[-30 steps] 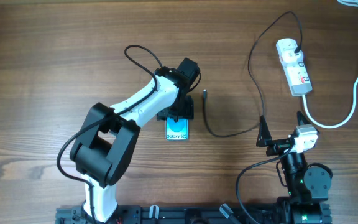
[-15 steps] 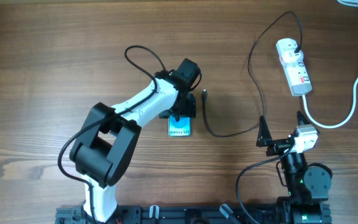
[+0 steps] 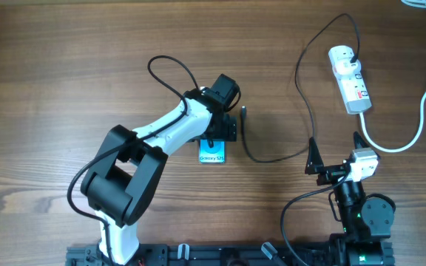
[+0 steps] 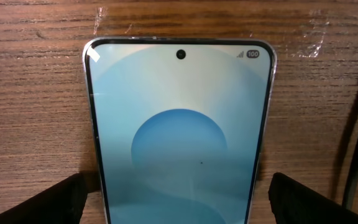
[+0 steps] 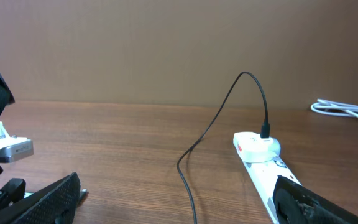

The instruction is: Plug charger to phone and switch on socket

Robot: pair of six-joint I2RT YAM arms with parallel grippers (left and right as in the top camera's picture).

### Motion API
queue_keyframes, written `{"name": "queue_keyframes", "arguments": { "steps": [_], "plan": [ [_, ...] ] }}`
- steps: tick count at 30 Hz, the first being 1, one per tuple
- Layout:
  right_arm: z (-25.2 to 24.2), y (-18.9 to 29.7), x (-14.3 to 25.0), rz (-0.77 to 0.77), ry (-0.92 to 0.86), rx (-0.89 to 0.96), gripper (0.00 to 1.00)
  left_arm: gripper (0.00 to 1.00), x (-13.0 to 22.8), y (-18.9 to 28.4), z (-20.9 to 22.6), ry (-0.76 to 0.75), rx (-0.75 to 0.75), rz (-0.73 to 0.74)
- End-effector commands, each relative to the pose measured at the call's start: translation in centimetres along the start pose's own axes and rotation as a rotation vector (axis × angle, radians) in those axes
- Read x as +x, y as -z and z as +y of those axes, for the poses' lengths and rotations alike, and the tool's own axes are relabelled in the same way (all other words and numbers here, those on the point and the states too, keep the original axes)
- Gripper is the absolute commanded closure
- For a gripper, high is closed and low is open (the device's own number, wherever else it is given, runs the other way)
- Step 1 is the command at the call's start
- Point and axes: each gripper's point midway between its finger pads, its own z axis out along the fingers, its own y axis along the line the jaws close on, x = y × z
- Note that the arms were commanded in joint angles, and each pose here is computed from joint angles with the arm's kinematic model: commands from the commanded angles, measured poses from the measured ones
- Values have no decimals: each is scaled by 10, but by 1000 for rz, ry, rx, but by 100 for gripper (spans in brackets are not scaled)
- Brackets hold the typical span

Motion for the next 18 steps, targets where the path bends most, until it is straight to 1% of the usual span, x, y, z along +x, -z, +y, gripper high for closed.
{"name": "queue_keyframes", "arguments": {
  "steps": [1,4,10,13,15,18],
  "plan": [
    [-4,0,-1,-6,12,21,0,5,7,-4,1,6,-17,4],
    [-4,0,-1,-6,12,21,0,6,9,-8,3,6,-31,12],
    [-4,0,-1,-7,13,21,1,8,27,-40,14,32,-92,98],
    [-4,0,-1,-6,12,21,0,15,30,-42,20,30,-124,108],
    [-4,0,-1,-6,12,21,0,16,31,-41,26,26,-153,111],
    [-4,0,-1,-6,12,21,0,19,33,-41,27,26,-156,117]
  ]
}}
